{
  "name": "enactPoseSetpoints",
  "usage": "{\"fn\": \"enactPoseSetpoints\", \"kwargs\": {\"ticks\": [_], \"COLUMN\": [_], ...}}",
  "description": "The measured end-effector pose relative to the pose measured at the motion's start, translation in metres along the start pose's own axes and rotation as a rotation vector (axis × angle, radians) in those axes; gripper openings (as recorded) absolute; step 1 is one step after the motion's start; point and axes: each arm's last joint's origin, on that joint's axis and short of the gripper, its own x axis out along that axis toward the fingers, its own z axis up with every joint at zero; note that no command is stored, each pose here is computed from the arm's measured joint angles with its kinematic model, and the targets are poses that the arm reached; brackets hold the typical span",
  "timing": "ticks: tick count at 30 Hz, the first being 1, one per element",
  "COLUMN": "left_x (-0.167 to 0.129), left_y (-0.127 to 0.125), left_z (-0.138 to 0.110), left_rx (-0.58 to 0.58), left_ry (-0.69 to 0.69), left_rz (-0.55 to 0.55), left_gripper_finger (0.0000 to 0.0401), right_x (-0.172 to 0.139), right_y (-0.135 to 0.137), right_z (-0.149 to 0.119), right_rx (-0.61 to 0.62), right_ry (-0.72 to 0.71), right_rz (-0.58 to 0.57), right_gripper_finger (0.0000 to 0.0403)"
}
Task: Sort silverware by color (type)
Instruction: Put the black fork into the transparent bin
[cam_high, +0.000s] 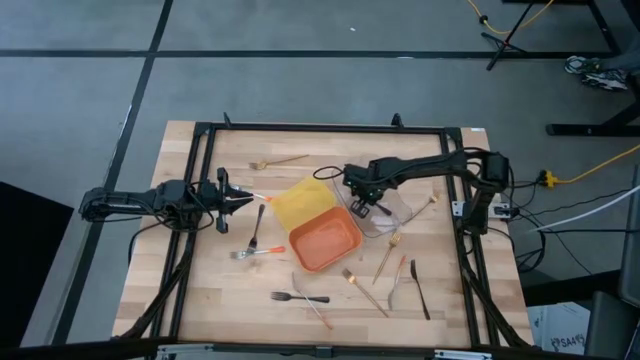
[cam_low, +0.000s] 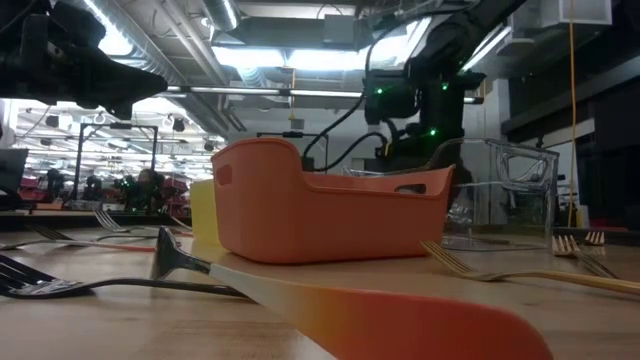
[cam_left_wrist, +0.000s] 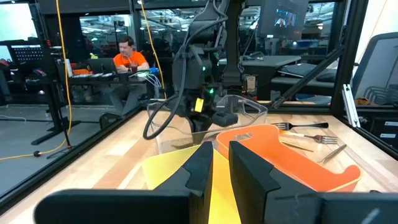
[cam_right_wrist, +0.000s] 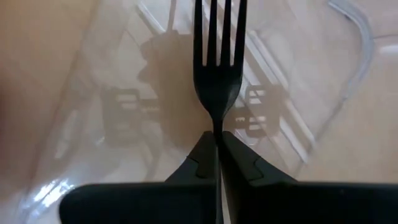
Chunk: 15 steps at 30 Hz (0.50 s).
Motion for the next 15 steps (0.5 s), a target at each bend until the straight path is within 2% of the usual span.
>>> {"fn": "enactPoseSetpoints", "kwargs": {"ticks": [15], "left_x": [0.0000], "left_y": [0.0000], "left_z": [0.0000], "left_rx": [0.000], "left_ry": [0.000], "left_rz": [-0.001], "left_gripper_finger": [0.0046], "right_x": [0.0073], "right_y": [0.0008], "right_z": [0.0038], "right_rx": [0.001], "right_ry": [-0.026], "right_rz": [-0.038], "right_gripper_finger": [0.0011]}}
